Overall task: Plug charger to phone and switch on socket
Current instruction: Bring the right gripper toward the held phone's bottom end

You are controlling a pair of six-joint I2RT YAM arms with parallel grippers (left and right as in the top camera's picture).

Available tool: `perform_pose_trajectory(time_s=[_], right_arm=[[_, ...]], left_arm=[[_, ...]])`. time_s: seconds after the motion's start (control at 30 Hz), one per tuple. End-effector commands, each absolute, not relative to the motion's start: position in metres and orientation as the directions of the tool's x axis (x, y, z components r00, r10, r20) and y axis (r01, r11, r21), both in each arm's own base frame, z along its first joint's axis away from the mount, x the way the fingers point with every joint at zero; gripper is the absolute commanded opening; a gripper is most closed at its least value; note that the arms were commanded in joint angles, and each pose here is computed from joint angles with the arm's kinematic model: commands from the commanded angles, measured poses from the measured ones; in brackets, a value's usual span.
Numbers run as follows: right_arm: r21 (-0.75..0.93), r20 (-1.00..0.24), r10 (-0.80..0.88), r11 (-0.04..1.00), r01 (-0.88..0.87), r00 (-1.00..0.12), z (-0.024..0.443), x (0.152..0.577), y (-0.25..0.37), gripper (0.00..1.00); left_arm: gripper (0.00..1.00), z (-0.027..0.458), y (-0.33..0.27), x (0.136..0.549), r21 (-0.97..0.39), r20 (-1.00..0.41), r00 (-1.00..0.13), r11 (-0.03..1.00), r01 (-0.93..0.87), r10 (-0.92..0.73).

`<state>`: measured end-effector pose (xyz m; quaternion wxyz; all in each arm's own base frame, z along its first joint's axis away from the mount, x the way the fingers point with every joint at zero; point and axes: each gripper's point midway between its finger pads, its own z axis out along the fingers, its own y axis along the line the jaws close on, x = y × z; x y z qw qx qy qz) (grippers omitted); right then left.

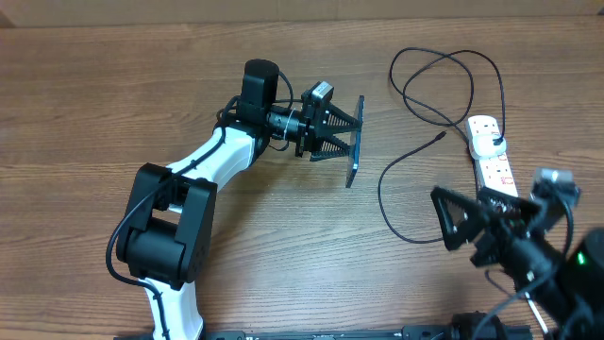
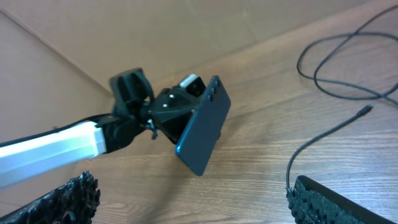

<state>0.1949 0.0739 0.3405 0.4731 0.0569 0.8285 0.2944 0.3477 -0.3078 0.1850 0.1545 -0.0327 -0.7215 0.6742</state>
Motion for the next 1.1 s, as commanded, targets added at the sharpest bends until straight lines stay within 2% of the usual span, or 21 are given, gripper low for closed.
perform_pose_trajectory(time_s=[0.0,0.27,0.5,0.53,0.67,0.83,0.93,1.07], right_arm=[[0.534,-0.724,0.332,0.825,-0.187,-0.604,0.326,0.218,0.080,0.99],[0.447,-0.686,0.233,0.882,-0.146,-0.690,0.295,0.249,0.110,0.99],[0.316,-0.746,0.141,0.935,-0.159,-0.651,0.299,0.231,0.144,0.99],[0.301,-0.755,0.104,0.932,-0.202,-0.647,0.299,0.222,0.160,0.99],[0.312,-0.770,0.054,0.901,-0.302,-0.635,0.304,0.212,0.190,1.00],[0.314,-0.777,0.059,0.899,-0.305,-0.626,0.303,0.223,0.205,0.99],[0.192,-0.785,0.034,0.963,-0.191,-0.618,0.279,0.248,0.199,0.99],[0.112,-0.788,0.094,0.994,0.008,-0.608,0.251,0.275,0.191,1.00]], left_arm=[[0.21,0.185,-0.310,0.347,-0.980,0.195,-0.944,0.092,-0.177,0.266],[0.21,0.185,-0.310,0.347,-0.980,0.195,-0.945,0.093,-0.176,0.262],[0.21,0.185,-0.310,0.347,-0.980,0.195,-0.945,0.093,-0.177,0.262],[0.21,0.185,-0.310,0.347,-0.980,0.195,-0.945,0.093,-0.177,0.262],[0.21,0.185,-0.310,0.347,-0.980,0.195,-0.945,0.093,-0.176,0.262],[0.21,0.185,-0.310,0.347,-0.980,0.195,-0.945,0.093,-0.176,0.262],[0.21,0.185,-0.310,0.347,-0.980,0.195,-0.945,0.093,-0.177,0.262],[0.21,0.185,-0.310,0.347,-0.980,0.195,-0.945,0.093,-0.176,0.262]])
